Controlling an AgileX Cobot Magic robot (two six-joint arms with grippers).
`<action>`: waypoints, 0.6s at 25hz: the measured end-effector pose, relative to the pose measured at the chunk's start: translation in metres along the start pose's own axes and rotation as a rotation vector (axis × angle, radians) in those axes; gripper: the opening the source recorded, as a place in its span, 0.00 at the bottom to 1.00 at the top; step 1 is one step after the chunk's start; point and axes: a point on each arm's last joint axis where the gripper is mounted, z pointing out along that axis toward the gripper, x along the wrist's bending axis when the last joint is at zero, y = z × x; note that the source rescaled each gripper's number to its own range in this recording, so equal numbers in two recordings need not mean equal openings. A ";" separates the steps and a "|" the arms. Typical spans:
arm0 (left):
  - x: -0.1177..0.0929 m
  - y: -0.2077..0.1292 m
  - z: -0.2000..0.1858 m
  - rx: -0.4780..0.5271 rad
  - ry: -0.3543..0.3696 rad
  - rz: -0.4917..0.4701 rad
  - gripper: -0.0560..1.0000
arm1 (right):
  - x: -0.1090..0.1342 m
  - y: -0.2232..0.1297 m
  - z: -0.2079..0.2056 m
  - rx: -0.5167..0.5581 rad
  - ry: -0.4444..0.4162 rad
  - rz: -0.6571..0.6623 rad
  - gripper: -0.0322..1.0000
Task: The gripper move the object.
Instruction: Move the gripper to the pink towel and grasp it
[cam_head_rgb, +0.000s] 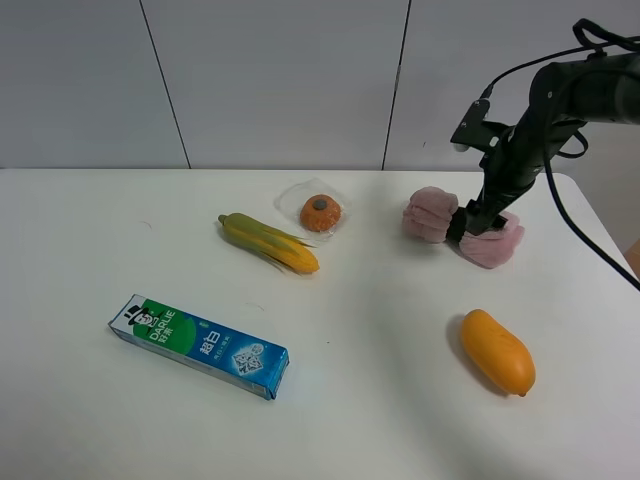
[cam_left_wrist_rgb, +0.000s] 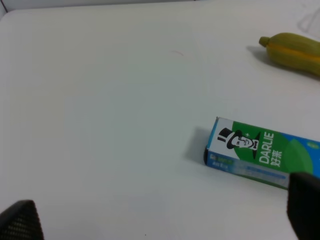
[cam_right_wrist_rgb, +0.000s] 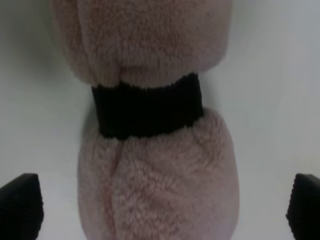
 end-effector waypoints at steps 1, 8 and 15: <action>0.000 0.000 0.000 0.000 0.000 0.000 1.00 | 0.000 0.000 0.004 0.005 -0.004 -0.008 1.00; 0.000 0.000 0.000 0.000 0.000 0.000 1.00 | -0.001 -0.002 0.025 0.041 -0.030 -0.008 1.00; 0.000 0.000 0.000 0.000 0.000 0.000 1.00 | 0.007 -0.006 0.056 0.080 0.018 0.070 0.99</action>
